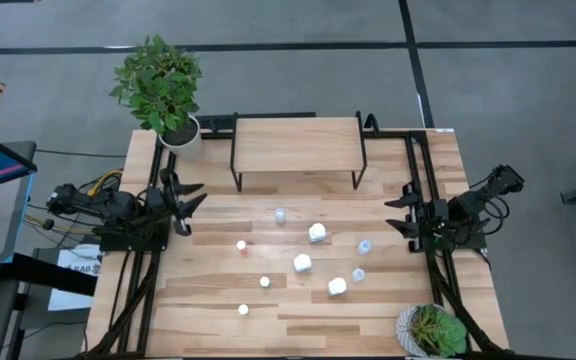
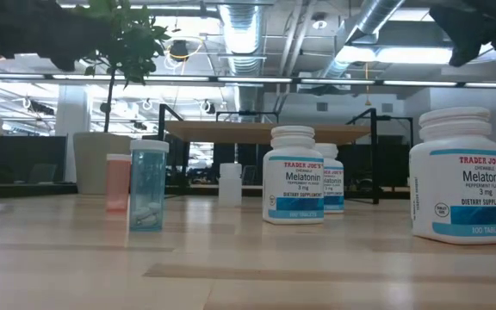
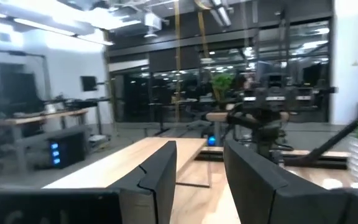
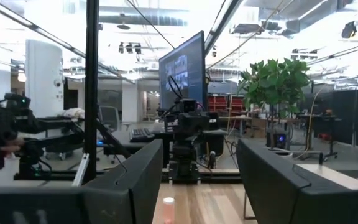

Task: Pick and place medicine bottles onto shelf by color
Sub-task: Put the middle right transparent medicine bottle on the shelf

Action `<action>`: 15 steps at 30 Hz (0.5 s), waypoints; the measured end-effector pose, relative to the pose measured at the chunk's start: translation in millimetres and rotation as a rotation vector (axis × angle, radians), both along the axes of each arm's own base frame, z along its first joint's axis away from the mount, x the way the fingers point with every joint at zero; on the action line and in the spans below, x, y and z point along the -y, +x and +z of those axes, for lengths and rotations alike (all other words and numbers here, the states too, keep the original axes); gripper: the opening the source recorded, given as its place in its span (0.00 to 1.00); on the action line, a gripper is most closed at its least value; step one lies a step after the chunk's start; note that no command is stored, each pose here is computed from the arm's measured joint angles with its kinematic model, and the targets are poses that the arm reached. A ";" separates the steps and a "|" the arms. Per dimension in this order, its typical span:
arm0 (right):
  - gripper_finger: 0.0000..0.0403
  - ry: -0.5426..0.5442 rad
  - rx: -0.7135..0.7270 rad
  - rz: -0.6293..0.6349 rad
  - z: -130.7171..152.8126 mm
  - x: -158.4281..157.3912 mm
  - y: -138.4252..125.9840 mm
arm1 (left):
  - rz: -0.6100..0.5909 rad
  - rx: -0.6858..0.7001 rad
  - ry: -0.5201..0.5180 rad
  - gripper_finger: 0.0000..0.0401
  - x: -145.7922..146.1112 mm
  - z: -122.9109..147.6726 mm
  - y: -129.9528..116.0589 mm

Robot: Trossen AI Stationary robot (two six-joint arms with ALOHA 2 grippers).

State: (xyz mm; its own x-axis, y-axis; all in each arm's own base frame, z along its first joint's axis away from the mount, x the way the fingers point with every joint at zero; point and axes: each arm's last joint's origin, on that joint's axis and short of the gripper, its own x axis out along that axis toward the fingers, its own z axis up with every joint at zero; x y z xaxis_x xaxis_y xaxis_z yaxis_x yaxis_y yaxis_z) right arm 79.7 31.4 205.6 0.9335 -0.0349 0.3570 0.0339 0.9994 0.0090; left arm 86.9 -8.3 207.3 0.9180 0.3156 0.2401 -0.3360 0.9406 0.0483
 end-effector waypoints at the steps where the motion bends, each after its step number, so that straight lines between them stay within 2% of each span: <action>1: 0.56 0.005 0.000 0.002 0.0 0.0 0.0 | -0.019 0.001 0.005 0.30 0.6 0.0 0.2; 5: 0.56 0.007 0.000 0.001 0.0 0.0 0.0 | -0.007 -0.018 0.061 0.30 0.6 0.0 0.2; 11: 0.56 0.007 0.000 0.001 0.0 0.1 0.0 | -0.037 -0.084 0.265 0.30 3.0 -1.9 1.4; 15: 0.56 0.008 -0.001 -0.002 0.0 0.1 0.0 | -0.068 -0.083 0.279 0.30 4.0 -2.3 1.7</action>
State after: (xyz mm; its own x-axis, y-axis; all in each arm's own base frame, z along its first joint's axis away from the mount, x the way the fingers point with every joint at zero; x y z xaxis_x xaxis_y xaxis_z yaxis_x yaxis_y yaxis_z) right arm 79.7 31.3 205.6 0.9337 -0.0397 0.3558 0.0360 0.9992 0.0170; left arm 88.5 -12.2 205.0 0.9550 0.1849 0.2319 -0.2565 0.9075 0.3325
